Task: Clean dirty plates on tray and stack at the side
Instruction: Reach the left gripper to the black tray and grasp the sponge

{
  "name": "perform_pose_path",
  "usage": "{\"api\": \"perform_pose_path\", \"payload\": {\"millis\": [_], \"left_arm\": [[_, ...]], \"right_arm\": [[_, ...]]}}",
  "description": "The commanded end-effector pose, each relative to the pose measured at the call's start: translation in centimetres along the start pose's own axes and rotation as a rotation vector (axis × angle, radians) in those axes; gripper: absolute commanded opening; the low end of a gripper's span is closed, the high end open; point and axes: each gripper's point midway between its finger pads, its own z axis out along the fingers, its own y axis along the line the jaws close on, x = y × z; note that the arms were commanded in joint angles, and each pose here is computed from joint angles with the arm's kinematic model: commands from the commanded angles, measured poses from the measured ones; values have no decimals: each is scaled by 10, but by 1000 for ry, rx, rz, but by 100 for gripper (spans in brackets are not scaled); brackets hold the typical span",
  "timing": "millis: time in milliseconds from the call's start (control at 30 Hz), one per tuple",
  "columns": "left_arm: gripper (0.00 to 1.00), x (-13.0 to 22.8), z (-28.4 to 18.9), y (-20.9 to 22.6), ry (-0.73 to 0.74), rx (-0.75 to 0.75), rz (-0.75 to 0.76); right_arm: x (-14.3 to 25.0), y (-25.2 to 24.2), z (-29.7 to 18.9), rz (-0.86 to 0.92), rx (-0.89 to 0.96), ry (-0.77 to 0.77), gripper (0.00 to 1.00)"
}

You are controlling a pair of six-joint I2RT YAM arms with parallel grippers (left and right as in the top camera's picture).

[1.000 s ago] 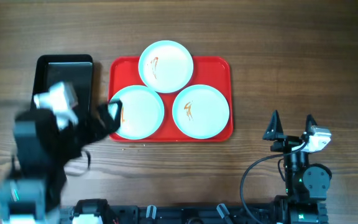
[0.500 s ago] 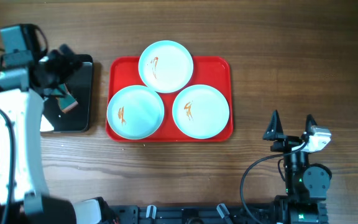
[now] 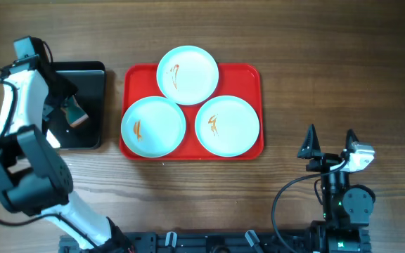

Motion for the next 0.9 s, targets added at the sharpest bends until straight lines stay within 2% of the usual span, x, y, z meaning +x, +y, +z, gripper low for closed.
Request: {"api": "perform_pose_path", "payload": {"millis": [0,200,400,600,700,867], "left_arm": [[67,2,21,-5,35,8,31],[68,17,46,-4,98,-22,43],[65,17,51,-5,99,-19,43],[60,20,56,-21,111,70,91],[51,23,58,-20,115,68,92],[43,26,58,-18,128,61,94]], "right_arm": [[-2,-4,0,-13,19,-12,100],[-2,-4,0,-14,19,-12,100],[-2,-4,0,-13,19,-12,100],[-2,-4,0,-13,19,-12,100],[-2,-4,0,-13,19,-12,100],[-2,-4,0,-13,19,-12,100]]}}
